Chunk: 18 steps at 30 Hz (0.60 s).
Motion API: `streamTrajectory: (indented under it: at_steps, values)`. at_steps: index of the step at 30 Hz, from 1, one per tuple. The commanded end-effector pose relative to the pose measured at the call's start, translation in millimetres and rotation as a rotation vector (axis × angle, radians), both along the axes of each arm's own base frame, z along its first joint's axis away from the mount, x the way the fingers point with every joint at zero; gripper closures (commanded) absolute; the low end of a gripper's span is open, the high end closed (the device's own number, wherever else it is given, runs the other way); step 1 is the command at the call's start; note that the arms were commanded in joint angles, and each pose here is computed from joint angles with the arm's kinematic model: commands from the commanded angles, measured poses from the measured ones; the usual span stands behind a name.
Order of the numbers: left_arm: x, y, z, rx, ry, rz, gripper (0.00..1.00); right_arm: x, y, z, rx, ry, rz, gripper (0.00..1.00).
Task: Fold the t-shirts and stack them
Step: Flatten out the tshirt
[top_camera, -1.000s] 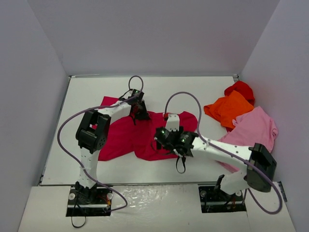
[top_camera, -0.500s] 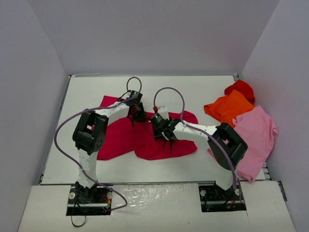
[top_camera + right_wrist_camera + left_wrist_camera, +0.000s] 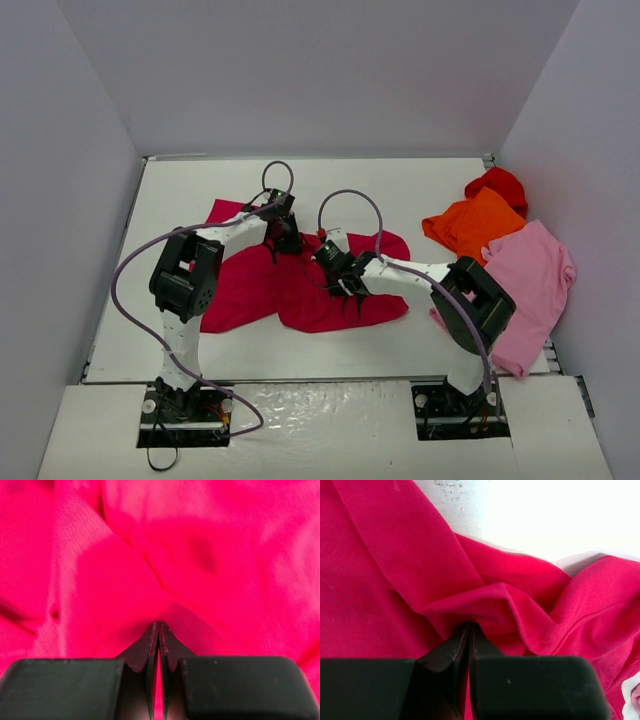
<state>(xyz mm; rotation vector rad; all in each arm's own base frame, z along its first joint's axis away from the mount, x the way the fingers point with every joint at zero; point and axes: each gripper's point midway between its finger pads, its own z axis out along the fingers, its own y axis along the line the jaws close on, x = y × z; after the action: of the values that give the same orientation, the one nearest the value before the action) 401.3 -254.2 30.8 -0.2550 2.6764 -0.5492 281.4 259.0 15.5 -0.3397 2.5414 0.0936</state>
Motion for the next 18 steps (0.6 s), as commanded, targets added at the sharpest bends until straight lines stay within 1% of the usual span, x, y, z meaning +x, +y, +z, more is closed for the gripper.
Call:
streamTrajectory:
  at_steps: [1,2,3,5,6,7,10,13,15,18]
  values:
    - [-2,0,3,0.007,-0.002,-0.017,1.00,0,1,59,0.107,-0.102,-0.013,1.00]
    - [-1,-1,2,0.000,-0.002,-0.015,1.00,-1,1,69,0.127,-0.119,-0.014,0.97]
    - [-1,-3,2,-0.009,-0.001,-0.014,1.00,0,3,77,0.146,-0.132,-0.013,0.87]
    - [-1,-6,0,-0.024,0.002,-0.015,1.00,3,10,87,0.172,-0.139,0.005,0.54]
    - [-2,-7,0,-0.029,0.004,-0.013,1.00,5,14,89,0.178,-0.140,0.012,0.45]
    - [-3,-7,-1,-0.030,0.007,-0.013,1.00,9,19,89,0.180,-0.139,0.023,0.42]
    - [-7,-7,-3,-0.027,0.014,-0.014,1.00,17,34,82,0.177,-0.127,0.053,0.41]
    - [-10,-7,-2,-0.026,0.014,-0.015,1.00,23,44,70,0.180,-0.117,0.072,0.41]
    - [-14,-8,-1,-0.025,0.013,-0.017,1.00,26,54,49,0.167,-0.089,0.096,0.42]
    - [-16,-8,-1,-0.023,0.014,-0.016,1.00,28,60,31,0.151,-0.060,0.114,0.44]
